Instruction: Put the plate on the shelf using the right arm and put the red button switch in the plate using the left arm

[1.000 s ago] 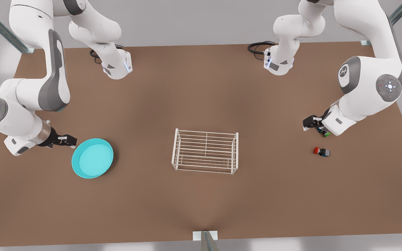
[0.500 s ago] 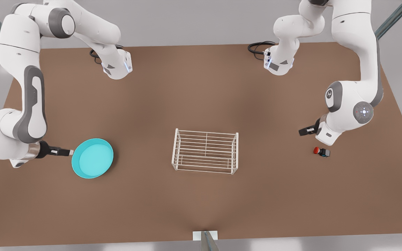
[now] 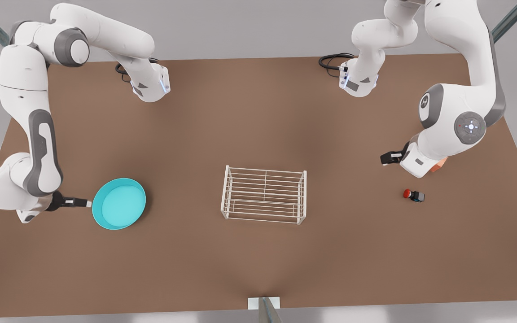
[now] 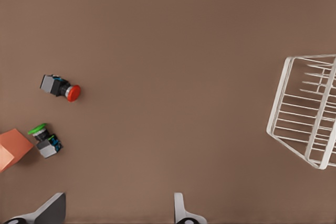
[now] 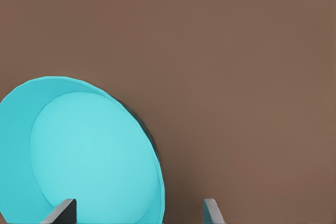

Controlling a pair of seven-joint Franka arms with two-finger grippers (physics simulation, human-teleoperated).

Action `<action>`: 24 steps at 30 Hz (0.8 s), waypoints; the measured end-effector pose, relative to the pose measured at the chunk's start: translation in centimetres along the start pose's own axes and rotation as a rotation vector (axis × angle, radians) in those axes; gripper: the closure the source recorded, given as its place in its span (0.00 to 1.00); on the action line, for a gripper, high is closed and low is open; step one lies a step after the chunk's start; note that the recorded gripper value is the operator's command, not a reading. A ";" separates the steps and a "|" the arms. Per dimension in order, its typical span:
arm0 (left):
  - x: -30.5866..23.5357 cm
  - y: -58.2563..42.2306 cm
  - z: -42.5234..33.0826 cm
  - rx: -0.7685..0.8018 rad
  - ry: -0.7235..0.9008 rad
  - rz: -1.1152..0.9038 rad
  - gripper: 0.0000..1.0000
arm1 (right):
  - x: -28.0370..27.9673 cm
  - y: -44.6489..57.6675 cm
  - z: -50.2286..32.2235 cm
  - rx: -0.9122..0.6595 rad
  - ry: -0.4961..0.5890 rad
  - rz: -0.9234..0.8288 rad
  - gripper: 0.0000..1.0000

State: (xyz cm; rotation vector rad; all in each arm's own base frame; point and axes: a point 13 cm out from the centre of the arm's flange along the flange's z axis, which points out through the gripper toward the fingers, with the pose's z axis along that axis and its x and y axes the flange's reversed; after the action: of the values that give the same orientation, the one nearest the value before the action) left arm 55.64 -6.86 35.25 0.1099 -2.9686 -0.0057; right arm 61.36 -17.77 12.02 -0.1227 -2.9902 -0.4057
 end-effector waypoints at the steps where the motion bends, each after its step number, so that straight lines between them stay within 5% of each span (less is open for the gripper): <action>1: 0.1 0.0 0.0 -0.001 0.003 0.004 0.00 | -0.1 -0.7 0.3 0.003 -0.009 -0.006 0.08; 19: -0.3 0.3 0.4 0.000 -0.007 0.039 0.00 | -0.6 0.5 5.8 -0.071 -0.004 -0.160 0.27; 24: -0.4 0.3 0.4 0.000 -0.010 0.044 0.00 | -0.2 0.6 6.3 -0.094 0.010 -0.183 0.44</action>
State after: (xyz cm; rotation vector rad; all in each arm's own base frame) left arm 55.93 -6.56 34.84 0.0447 -2.9804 -0.0006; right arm 60.94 -15.51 6.11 0.1448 -2.9833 -0.5639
